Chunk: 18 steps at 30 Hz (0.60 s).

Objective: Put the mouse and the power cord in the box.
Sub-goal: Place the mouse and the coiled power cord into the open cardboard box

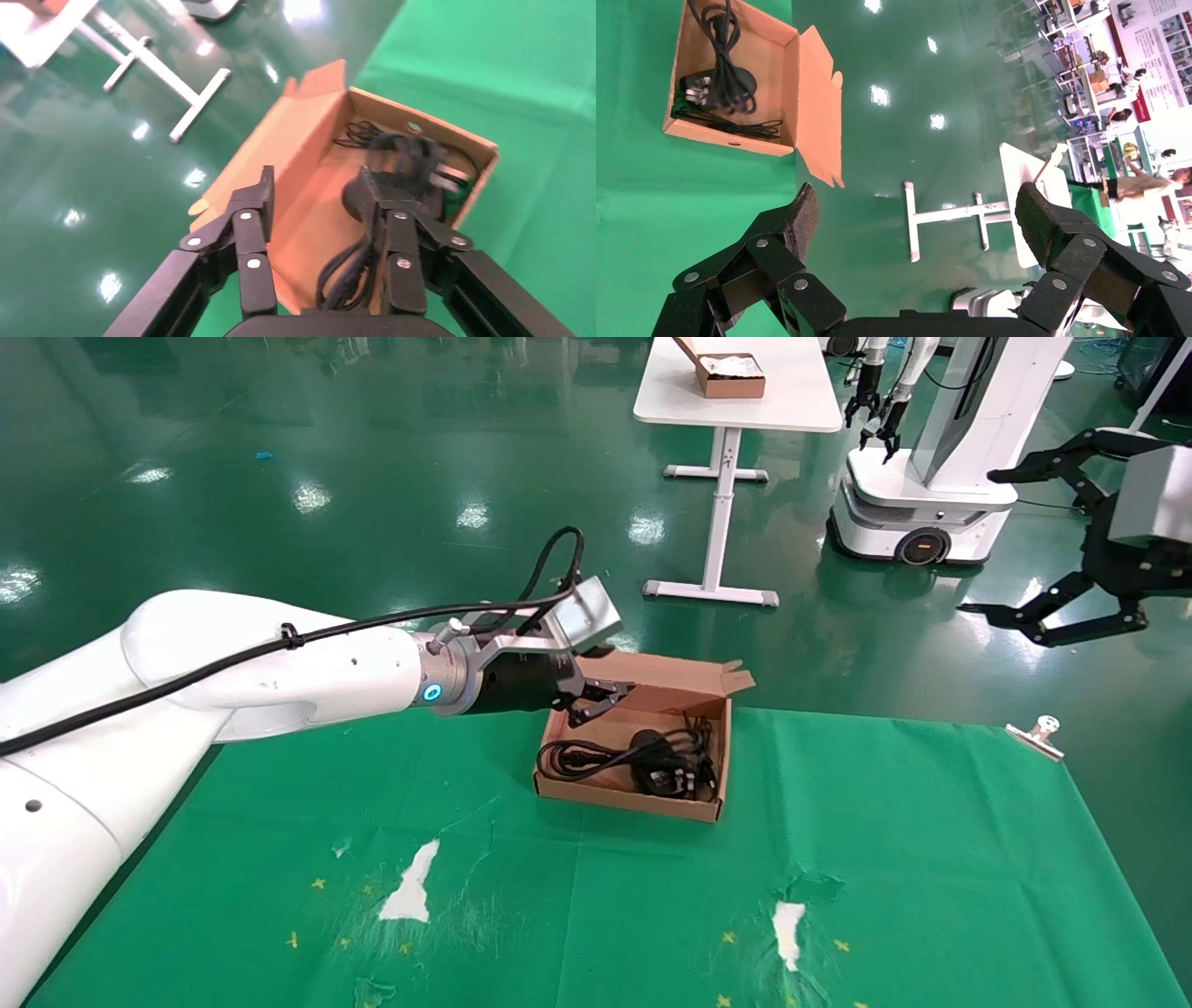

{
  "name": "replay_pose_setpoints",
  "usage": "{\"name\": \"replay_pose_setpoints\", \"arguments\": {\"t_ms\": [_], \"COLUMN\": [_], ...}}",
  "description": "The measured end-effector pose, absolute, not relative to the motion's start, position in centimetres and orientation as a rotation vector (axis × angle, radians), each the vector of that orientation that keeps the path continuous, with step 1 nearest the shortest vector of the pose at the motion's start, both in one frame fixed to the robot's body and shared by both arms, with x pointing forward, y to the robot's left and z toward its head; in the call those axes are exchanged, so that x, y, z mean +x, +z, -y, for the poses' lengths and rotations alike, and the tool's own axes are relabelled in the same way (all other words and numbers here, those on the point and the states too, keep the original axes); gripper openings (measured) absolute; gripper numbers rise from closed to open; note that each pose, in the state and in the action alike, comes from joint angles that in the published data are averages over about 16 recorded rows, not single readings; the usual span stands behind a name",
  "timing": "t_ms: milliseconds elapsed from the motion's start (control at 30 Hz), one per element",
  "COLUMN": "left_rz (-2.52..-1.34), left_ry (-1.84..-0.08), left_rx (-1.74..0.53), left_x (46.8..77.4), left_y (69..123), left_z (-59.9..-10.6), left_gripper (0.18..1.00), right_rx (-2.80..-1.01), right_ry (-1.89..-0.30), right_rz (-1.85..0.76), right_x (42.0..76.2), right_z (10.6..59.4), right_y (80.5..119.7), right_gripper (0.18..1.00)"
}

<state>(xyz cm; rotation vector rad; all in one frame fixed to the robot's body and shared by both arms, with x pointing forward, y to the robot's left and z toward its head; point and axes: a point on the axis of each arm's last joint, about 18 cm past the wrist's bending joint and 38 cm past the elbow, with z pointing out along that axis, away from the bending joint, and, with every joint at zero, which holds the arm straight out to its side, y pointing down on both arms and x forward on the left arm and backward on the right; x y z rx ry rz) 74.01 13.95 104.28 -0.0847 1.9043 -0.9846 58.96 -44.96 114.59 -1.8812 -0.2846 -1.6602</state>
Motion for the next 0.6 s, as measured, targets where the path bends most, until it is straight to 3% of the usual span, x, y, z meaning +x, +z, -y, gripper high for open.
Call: {"name": "replay_pose_setpoints", "arguments": {"t_ms": [600], "left_rz": [-1.945], "left_ry": [-1.376], "left_rx": [-0.115], "left_x": [69.2], "left_y": [100.5], "left_z": [-18.4], "left_gripper": [0.787], "right_rx": [-1.758], "right_ry": [-1.431], "right_rz": [0.261], "right_x": [58.9], "right_z": [41.0], "right_y": [110.7], "right_gripper": [1.001]}}
